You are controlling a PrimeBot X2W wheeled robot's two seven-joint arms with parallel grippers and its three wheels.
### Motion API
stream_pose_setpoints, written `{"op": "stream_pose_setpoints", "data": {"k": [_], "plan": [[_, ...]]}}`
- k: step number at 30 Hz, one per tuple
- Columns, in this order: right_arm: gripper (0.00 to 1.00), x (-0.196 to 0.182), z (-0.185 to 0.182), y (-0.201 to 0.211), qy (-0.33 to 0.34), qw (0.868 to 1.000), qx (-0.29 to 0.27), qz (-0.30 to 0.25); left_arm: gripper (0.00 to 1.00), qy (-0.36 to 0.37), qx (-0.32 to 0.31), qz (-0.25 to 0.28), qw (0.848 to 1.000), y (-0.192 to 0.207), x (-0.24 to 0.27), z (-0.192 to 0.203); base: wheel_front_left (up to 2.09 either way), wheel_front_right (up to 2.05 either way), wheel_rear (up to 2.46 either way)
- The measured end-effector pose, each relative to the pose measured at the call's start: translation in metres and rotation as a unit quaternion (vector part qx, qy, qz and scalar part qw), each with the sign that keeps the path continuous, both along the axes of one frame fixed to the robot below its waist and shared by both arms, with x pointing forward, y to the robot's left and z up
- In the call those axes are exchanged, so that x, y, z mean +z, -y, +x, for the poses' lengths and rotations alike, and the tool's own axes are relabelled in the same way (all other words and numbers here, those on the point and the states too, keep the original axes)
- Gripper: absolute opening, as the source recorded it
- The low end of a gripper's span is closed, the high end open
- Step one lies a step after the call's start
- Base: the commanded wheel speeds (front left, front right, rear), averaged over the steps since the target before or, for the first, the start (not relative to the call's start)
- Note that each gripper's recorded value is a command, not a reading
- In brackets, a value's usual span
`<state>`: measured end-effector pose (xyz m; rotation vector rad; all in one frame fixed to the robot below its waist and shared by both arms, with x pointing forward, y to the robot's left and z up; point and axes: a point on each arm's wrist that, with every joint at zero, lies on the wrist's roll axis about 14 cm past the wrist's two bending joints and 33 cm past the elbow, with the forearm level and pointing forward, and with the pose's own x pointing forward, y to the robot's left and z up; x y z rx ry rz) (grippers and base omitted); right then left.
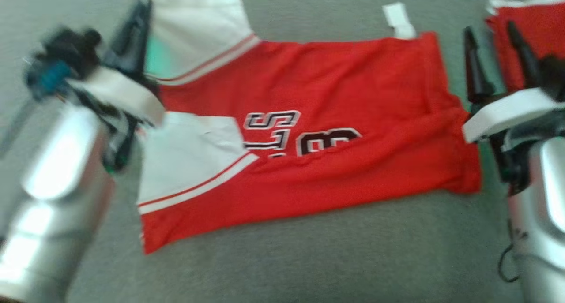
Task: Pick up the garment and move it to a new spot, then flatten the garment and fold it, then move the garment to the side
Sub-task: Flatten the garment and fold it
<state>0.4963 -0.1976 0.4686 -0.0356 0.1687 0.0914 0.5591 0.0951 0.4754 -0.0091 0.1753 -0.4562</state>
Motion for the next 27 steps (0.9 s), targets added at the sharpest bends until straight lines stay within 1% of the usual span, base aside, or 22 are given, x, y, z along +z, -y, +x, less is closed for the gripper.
{"op": "stream_pose_setpoints", "data": {"k": [5, 7, 10, 14, 17, 20, 25, 26, 27], "plan": [[1.00, -0.013, 0.018, -0.019, -0.065, 0.997, 0.041, -0.030, 0.00, 0.003, 0.021, -0.017, 1.000, -0.012, -0.003, -0.044, 0.00, 0.00, 0.00], [1.00, -0.024, 0.023, -0.027, -0.098, 0.993, 0.058, -0.040, 0.00, 0.004, 0.031, -0.017, 0.999, -0.017, -0.002, -0.056, 0.00, 0.00, 0.00], [1.00, -0.041, 0.029, -0.028, -0.146, 0.986, 0.064, -0.046, 0.00, 0.004, 0.044, -0.026, 0.999, -0.021, -0.001, -0.069, 0.00, 0.00, 0.00], [1.00, -0.068, 0.033, -0.021, -0.204, 0.975, 0.061, -0.066, 0.00, 0.000, 0.048, -0.033, 0.998, -0.019, -0.004, -0.076, 0.00, 0.00, 0.00], [1.00, -0.084, 0.033, -0.018, -0.234, 0.968, 0.061, -0.074, 0.00, -0.001, 0.040, -0.039, 0.998, -0.013, -0.004, -0.079, 0.00, 0.00, 0.00], [1.00, -0.096, 0.035, -0.014, -0.255, 0.961, 0.060, -0.083, 0.00, -0.006, 0.038, -0.040, 0.998, -0.011, -0.008, -0.079, 0.00, 0.00, 0.00], [1.00, -0.102, 0.045, -0.017, -0.264, 0.957, 0.068, -0.095, 0.00, -0.011, 0.038, -0.040, 0.998, -0.012, -0.012, -0.077, 0.00, 0.00, 0.00], [0.53, -0.103, 0.046, -0.018, -0.266, 0.957, 0.070, -0.097, 0.00, -0.012, 0.039, -0.040, 0.998, -0.012, -0.013, -0.077, 0.00, 0.00, 0.00], [0.09, -0.103, 0.047, -0.019, -0.267, 0.956, 0.073, -0.098, 0.00, -0.012, 0.039, -0.040, 0.998, -0.012, -0.013, -0.077, 0.00, 0.00, 0.00]]}}
